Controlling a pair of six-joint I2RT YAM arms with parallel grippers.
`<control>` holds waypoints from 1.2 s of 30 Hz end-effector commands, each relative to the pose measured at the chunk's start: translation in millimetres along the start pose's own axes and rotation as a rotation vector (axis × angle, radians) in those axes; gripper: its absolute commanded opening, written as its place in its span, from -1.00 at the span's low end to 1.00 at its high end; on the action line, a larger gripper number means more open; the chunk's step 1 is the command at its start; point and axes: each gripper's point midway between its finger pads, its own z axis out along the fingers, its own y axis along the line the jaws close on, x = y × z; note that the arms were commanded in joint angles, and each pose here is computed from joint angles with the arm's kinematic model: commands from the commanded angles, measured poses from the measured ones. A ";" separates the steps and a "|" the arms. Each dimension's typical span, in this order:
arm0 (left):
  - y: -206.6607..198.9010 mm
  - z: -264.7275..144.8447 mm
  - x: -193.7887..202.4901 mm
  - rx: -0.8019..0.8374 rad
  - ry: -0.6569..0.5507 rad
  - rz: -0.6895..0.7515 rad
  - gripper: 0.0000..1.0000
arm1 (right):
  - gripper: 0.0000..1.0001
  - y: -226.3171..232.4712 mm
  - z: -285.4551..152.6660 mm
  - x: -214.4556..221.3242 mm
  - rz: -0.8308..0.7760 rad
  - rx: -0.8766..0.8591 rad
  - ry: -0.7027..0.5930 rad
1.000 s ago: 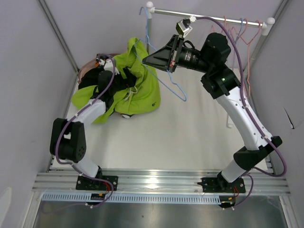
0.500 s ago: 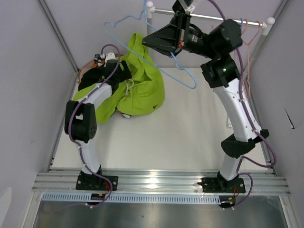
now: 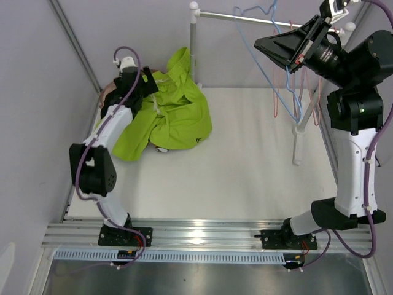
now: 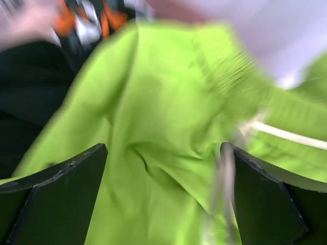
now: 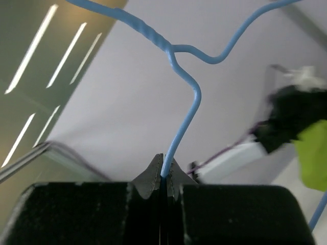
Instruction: Remove the shorts from the hanger
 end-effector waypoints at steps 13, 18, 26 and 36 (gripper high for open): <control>-28.6 -245.9 -142.5 0.302 -0.400 0.006 0.99 | -1.00 -230.6 -0.6 -46.7 -0.008 0.486 -0.097; -13.5 -267.1 -117.3 0.325 -0.401 0.014 0.98 | -1.00 -258.9 13.8 -79.5 -0.018 0.503 -0.106; -8.3 -266.3 -74.9 0.368 -0.339 0.044 0.98 | -1.00 -323.2 12.2 -100.0 0.039 0.563 -0.157; -15.0 -257.1 -67.0 0.387 -0.312 0.046 0.98 | 0.16 -298.2 -23.3 -73.4 -0.041 0.645 -0.177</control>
